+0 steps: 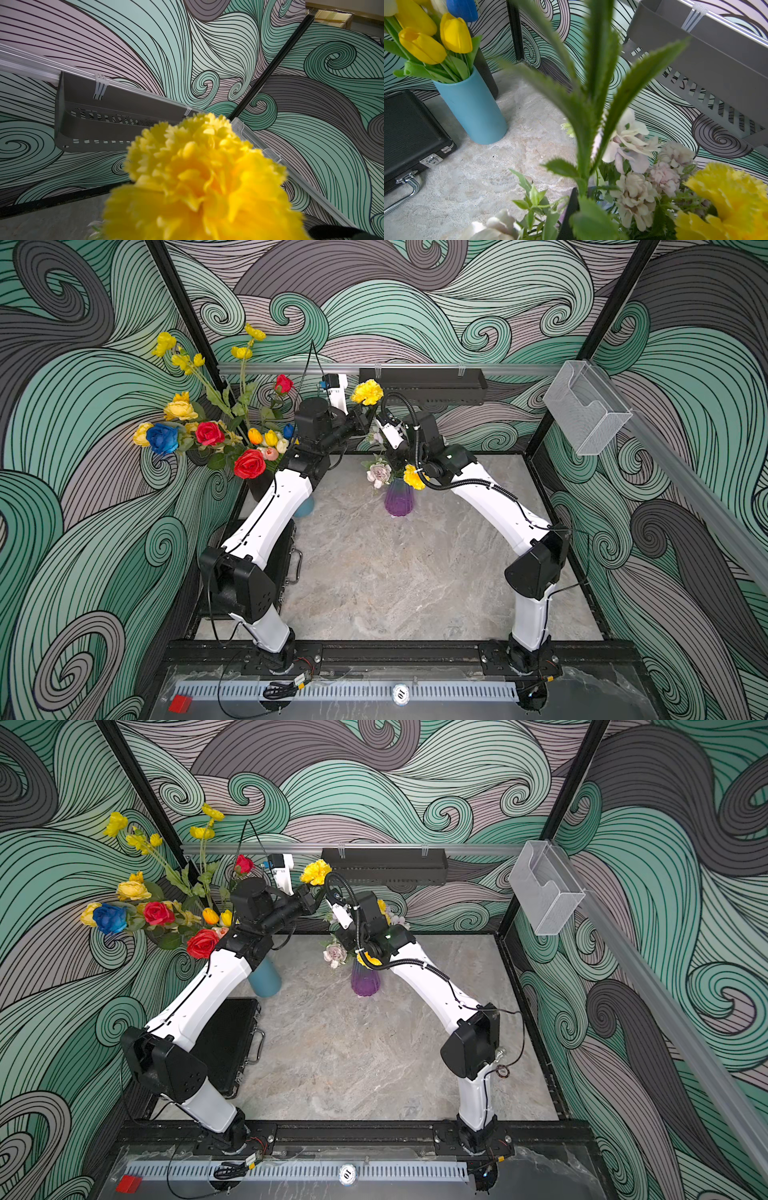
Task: Pick out yellow flowers from the vase
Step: Pick up the flower from the vase.
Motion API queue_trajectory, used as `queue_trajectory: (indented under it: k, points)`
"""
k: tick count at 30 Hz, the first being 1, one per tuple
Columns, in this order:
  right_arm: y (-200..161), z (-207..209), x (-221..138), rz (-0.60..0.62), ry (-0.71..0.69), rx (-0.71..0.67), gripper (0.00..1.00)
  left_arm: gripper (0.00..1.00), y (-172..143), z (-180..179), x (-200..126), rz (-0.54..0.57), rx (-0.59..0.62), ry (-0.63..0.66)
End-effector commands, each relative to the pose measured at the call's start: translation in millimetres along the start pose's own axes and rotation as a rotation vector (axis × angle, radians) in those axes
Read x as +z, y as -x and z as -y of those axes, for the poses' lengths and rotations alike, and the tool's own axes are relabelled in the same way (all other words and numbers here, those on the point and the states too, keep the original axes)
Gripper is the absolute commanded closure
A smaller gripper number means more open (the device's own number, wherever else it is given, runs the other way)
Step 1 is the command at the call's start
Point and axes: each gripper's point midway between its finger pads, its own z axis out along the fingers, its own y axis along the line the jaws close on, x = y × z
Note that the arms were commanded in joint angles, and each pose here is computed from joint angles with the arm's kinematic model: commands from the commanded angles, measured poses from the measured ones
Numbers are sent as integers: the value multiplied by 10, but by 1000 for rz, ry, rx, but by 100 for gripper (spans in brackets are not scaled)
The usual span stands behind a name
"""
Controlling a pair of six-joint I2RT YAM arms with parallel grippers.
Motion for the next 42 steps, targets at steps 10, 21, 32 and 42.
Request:
queue_trajectory:
  k: [10, 21, 32, 42]
  points:
    - [10, 108, -3, 8, -74, -33, 85, 86, 247, 164, -137, 65, 24, 3]
    - [-8, 93, 17, 13, -71, -33, 91, 86, 208, 112, -114, 59, 15, 17]
    - [7, 65, -53, 39, -58, -42, 100, 86, 202, 102, -91, 58, 10, 17]
    - [114, 92, -185, 76, -58, -26, 100, 84, 215, 129, -161, 58, 16, 21]
